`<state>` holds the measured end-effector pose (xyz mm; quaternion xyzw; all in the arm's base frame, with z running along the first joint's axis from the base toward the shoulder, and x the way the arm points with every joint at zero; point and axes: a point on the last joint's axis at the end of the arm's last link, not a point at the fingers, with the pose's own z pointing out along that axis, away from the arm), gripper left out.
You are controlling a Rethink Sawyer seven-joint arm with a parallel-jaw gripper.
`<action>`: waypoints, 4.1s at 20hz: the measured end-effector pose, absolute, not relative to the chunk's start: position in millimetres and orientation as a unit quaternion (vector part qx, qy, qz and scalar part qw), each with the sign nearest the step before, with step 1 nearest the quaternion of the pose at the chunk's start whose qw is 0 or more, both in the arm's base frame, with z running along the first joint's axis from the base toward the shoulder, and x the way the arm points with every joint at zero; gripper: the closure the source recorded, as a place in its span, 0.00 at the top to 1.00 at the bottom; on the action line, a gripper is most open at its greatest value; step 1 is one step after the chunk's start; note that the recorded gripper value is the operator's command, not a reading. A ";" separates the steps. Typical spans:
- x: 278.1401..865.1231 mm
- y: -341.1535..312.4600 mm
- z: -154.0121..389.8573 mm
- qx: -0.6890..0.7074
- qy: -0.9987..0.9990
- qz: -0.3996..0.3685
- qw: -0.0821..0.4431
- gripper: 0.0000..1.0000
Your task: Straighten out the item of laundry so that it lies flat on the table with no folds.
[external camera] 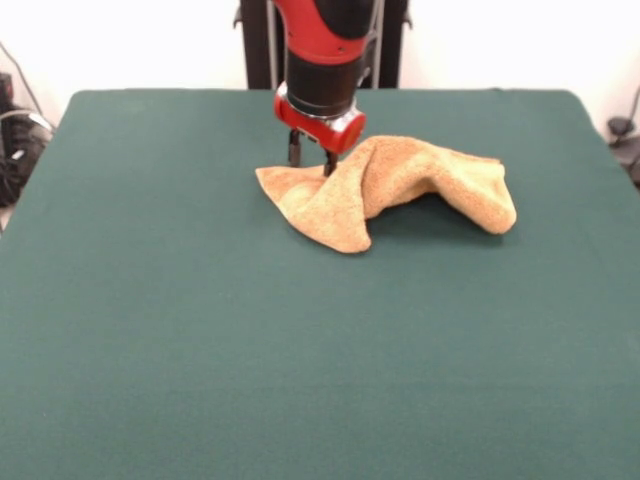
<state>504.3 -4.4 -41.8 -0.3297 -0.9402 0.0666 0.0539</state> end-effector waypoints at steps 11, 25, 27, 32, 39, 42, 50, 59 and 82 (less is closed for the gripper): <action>504.3 -4.4 -41.8 -0.330 -0.940 0.067 0.054 1.00; 504.4 -4.6 -41.8 -0.330 -0.940 0.067 0.054 1.00; 507.2 -0.2 -42.5 -0.325 -0.942 0.066 0.051 0.00; 511.9 7.2 -43.2 -0.312 -0.946 0.070 0.045 0.00; 511.8 7.5 -43.1 -0.310 -0.947 0.071 0.045 0.00; 511.5 7.4 -42.7 -0.308 -0.948 0.071 0.045 0.00; 508.3 -1.7 -41.6 -0.296 -0.951 0.075 0.043 0.00; 488.5 -62.6 -34.7 -0.287 -0.952 0.099 0.044 0.00; 413.6 -249.6 109.1 -0.353 -0.921 0.164 0.023 0.00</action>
